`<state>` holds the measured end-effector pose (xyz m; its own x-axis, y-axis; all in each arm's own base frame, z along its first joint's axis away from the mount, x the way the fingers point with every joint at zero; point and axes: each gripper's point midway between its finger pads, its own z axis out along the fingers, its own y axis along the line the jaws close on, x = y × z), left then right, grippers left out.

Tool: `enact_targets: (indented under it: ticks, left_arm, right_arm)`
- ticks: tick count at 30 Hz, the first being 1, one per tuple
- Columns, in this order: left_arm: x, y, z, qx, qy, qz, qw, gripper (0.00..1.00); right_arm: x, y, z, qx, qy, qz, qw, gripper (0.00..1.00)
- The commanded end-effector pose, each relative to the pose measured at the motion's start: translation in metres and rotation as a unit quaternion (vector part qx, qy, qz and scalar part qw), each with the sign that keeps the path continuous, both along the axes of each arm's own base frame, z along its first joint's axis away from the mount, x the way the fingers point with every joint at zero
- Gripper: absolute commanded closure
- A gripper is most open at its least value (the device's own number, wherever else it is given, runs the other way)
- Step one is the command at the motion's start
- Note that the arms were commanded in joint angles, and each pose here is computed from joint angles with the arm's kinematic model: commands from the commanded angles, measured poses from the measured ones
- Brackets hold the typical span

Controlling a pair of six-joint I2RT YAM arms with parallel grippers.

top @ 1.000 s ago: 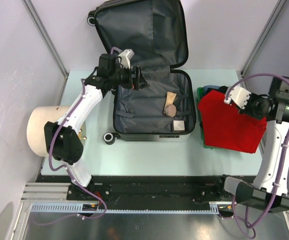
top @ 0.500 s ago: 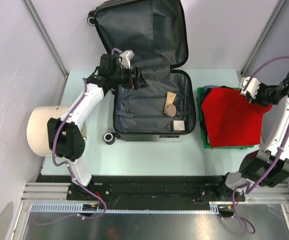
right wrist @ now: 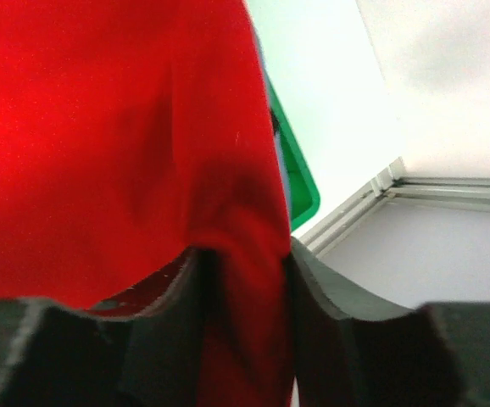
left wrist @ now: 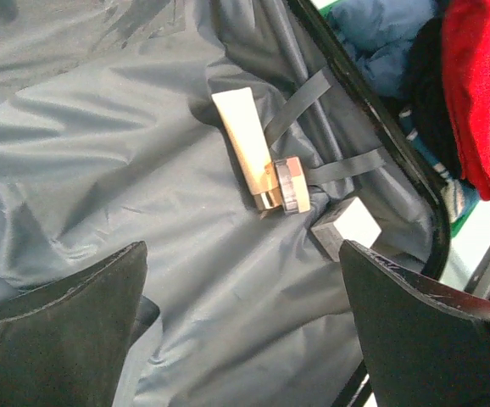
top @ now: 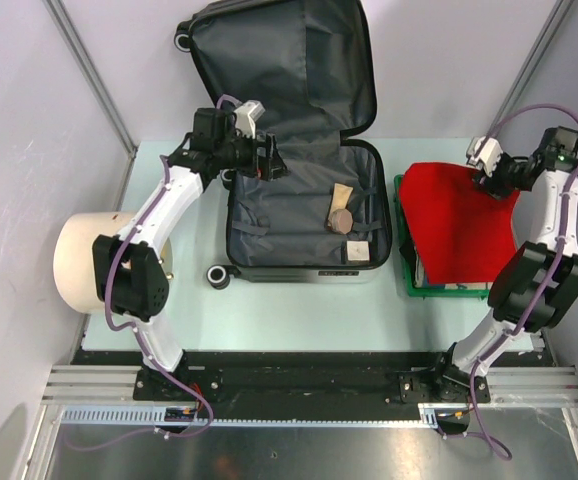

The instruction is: Open, take out, and arrange the luggage

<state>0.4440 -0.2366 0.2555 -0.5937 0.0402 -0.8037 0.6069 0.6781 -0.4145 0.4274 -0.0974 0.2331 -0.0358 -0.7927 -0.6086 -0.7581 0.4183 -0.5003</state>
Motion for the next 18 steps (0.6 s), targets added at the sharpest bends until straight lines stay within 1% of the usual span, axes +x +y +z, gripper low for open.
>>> enact_targets:
  ticks: [1,2,3,4,5,6,9,10,11,12,15,16,18]
  left_arm:
    - [0.002,0.008,0.008,0.041,-0.07,-0.023,0.996,0.0]
    - [0.006,0.013,0.006,0.063,-0.088,-0.02,0.994,0.0]
    - [0.007,0.016,0.003,0.074,-0.089,-0.017,0.993,0.01]
    - [0.009,0.018,0.004,0.083,-0.095,-0.014,0.992,0.0]
    - [0.014,0.025,0.005,0.098,-0.103,0.001,0.99,0.0]
    - [0.014,0.028,0.006,0.106,-0.106,0.006,0.989,0.0]
    - [0.016,0.042,0.011,0.135,-0.121,0.024,0.983,0.0]
    - [0.014,0.047,0.019,0.138,-0.128,0.03,0.982,0.0]
    - [0.013,0.051,0.021,0.141,-0.126,0.036,0.981,0.0]
    - [0.013,0.062,0.021,0.142,-0.119,0.047,0.982,0.0]
    - [0.008,0.084,0.024,0.129,-0.105,0.059,0.984,0.0]
    - [0.005,0.089,0.026,0.129,-0.105,0.065,0.984,0.0]
    - [0.002,0.1,0.029,0.131,-0.111,0.07,0.983,0.0]
  right_arm:
    - [0.037,-0.015,0.009,0.002,-0.047,-0.038,0.998,0.35]
    - [0.041,-0.02,0.004,0.007,-0.039,-0.058,0.998,0.3]
    - [0.045,-0.024,0.008,0.023,-0.041,-0.08,0.996,0.26]
    - [0.046,-0.028,0.015,0.032,-0.045,-0.091,0.994,0.17]
    - [0.048,-0.027,0.023,0.048,-0.052,-0.095,0.993,0.12]
    - [0.047,-0.027,0.029,0.075,-0.045,-0.118,0.989,0.1]
    - [0.043,-0.022,0.061,0.112,-0.058,-0.133,0.983,0.09]
    - [0.039,-0.019,0.07,0.135,-0.056,-0.143,0.979,0.09]
    - [0.037,-0.015,0.078,0.15,-0.059,-0.149,0.976,0.08]
    - [0.033,-0.012,0.094,0.154,-0.077,-0.154,0.973,0.08]
    - [0.022,0.003,0.111,0.182,-0.078,-0.155,0.968,0.08]
    - [0.014,0.008,0.122,0.193,-0.083,-0.156,0.965,0.09]
    - [0.006,0.021,0.117,0.205,-0.059,-0.159,0.964,0.15]
